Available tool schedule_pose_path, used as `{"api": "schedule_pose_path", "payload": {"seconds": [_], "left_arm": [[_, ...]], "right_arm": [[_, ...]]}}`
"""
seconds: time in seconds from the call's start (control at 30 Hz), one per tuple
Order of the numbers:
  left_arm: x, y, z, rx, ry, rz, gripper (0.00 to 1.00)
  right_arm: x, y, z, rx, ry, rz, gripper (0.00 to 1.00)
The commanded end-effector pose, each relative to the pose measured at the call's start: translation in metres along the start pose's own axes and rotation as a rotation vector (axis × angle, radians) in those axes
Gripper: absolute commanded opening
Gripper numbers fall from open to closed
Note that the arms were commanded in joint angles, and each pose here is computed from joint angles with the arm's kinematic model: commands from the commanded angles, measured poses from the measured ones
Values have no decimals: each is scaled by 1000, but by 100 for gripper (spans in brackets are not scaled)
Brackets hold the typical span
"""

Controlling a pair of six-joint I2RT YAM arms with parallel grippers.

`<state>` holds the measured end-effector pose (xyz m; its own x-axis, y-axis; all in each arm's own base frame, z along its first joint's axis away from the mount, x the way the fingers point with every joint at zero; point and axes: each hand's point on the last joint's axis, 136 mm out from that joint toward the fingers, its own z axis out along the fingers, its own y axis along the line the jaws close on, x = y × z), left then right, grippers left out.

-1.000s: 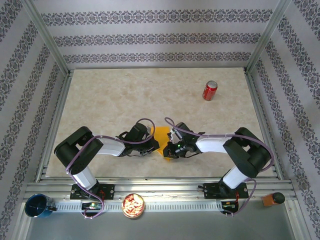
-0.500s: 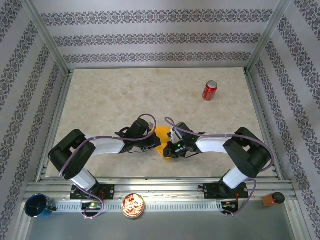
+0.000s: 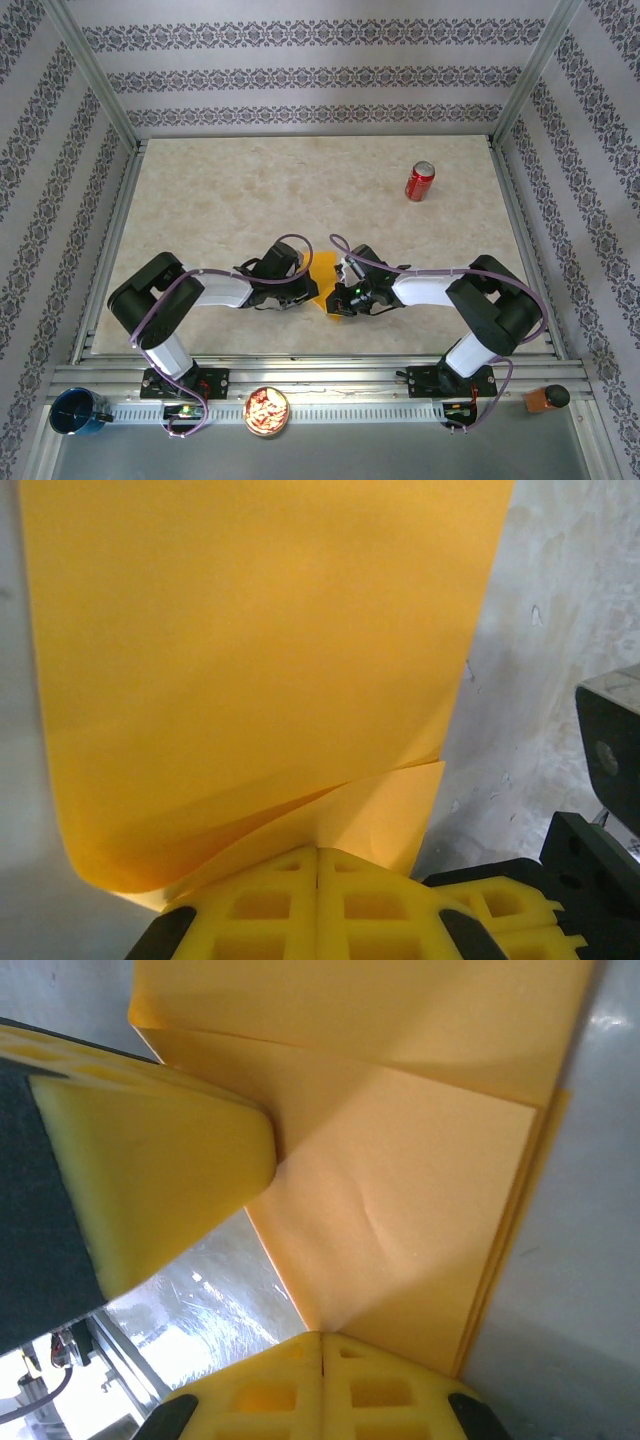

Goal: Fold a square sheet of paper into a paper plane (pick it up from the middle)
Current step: Third fold the triangle at the center of the table.

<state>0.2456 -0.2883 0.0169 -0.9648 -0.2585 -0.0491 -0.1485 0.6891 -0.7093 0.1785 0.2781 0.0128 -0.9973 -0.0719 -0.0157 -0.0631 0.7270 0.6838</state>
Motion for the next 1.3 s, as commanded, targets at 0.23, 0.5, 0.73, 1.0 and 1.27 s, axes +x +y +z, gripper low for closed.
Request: {"api": "schedule_pose_path", "payload": {"seconds": [0.23,0.5,0.73,1.0,1.27], "left_arm": [[-39,45,-16,-83,-92,-87,4],[-52,41,-30,-53,-110,-86,5],[-56,17,-49,8,-153,-55,7],[-32,-23,-40,111,-97,61,8],[-21,8,-13,49,-49,50,7]], "right_arm": [[25,-53,5,171,61,79,6],[27,-54,5,166,70,73,6],[23,-50,4,149,64,70,6],[21,-47,2,140,57,73,6],[17,-41,0,120,48,69,7]]}}
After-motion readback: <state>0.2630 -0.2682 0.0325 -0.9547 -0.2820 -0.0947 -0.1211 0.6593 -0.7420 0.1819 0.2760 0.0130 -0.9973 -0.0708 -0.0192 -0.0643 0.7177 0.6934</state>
